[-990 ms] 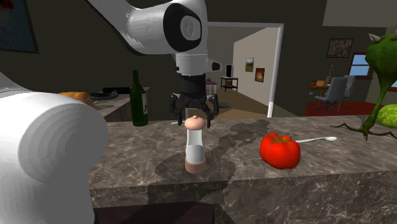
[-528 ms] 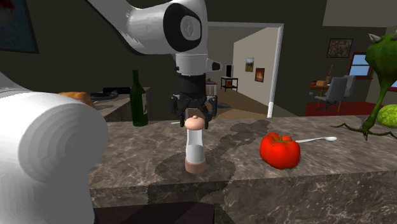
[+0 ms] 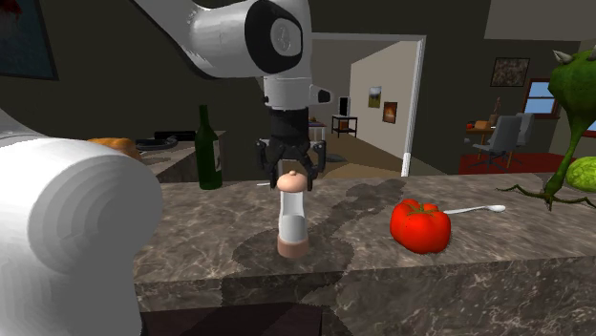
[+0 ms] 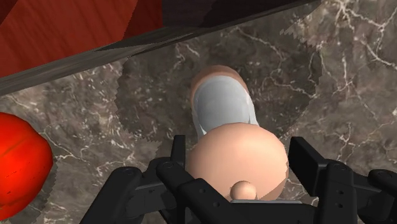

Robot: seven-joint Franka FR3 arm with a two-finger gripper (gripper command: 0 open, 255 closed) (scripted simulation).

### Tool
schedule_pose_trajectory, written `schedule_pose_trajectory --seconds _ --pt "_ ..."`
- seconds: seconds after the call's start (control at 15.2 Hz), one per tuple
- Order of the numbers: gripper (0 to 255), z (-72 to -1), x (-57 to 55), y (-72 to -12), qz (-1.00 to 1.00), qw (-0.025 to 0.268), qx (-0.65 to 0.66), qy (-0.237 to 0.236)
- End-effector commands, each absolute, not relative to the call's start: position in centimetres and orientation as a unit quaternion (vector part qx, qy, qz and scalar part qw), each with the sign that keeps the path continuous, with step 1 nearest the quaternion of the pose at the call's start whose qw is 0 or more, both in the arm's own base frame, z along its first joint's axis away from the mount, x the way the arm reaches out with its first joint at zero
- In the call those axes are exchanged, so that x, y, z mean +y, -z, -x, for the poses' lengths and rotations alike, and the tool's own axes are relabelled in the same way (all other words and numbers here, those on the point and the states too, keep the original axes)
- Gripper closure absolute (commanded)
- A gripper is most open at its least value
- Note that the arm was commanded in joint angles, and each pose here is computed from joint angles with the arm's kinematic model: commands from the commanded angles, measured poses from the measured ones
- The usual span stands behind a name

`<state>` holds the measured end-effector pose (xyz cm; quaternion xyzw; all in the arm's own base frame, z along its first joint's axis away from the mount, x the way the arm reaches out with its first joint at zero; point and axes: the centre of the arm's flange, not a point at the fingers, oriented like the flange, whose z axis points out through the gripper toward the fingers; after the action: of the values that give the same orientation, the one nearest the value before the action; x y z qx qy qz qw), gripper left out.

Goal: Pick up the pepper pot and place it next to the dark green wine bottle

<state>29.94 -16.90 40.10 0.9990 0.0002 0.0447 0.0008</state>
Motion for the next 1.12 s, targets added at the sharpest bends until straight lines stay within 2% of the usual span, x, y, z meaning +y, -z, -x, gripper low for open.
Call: schedule_pose_trajectory --seconds 0.0,1.06 --pt "255 -29.9 -16.9 -41.1 -0.999 0.001 0.0 -0.045" --pt "255 -29.9 -16.9 -49.5 -0.999 0.001 0.0 -0.045"
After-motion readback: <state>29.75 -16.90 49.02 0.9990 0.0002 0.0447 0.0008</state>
